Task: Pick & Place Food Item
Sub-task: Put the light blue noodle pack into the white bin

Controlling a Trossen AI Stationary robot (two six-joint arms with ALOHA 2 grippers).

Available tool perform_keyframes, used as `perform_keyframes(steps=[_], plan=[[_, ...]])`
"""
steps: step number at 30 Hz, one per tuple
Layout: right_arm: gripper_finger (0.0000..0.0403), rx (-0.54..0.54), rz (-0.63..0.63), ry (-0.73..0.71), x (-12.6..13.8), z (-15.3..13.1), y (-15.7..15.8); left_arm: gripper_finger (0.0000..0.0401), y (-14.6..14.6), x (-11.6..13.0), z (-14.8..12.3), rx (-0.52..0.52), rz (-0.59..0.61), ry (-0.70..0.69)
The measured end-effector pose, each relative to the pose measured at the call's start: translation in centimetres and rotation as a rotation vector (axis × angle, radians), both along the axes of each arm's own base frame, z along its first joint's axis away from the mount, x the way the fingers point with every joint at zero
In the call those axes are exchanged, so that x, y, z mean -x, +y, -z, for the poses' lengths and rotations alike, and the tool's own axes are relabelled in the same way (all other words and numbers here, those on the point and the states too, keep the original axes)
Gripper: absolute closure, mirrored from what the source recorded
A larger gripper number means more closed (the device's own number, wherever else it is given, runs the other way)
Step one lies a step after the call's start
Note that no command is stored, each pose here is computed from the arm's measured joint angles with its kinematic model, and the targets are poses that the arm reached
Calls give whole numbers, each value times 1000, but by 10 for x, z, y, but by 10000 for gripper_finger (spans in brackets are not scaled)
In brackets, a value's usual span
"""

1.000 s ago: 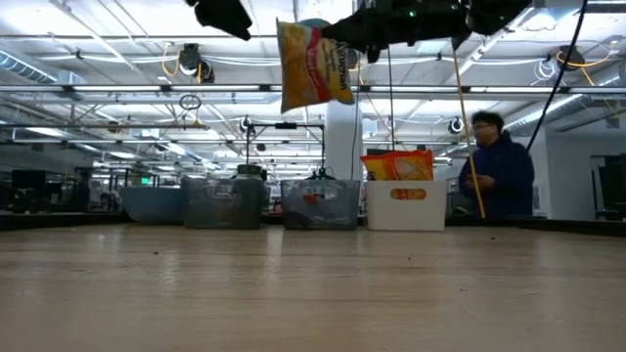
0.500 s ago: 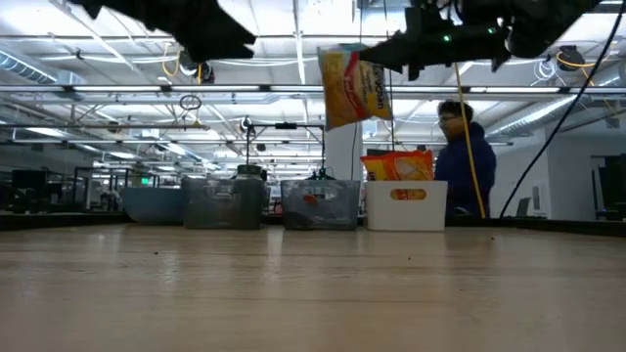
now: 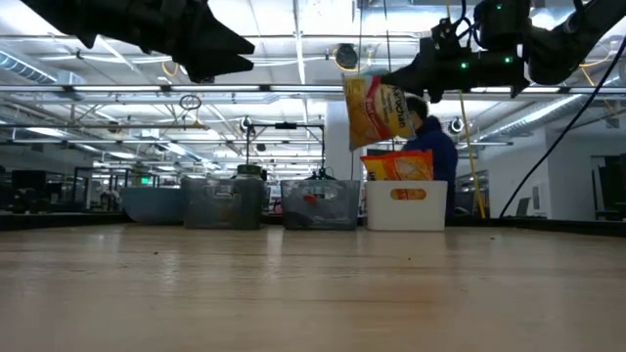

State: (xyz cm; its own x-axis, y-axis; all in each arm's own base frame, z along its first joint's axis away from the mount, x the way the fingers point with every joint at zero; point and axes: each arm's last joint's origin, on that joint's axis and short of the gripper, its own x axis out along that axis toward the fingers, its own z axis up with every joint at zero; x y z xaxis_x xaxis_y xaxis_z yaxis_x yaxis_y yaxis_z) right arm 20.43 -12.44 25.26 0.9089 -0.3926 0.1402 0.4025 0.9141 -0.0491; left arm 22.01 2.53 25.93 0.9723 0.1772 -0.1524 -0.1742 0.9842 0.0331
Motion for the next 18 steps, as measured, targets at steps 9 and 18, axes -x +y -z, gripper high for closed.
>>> perform_keyframes(steps=[9, 18], plan=[[403, 7, 122, 62, 19, 22, -14, 148, -5, -1, -1, 23, 24, -19], [403, -19, 195, 29, 40, 42, -19, 148, -5, -1, -3, 3, 26, -30]])
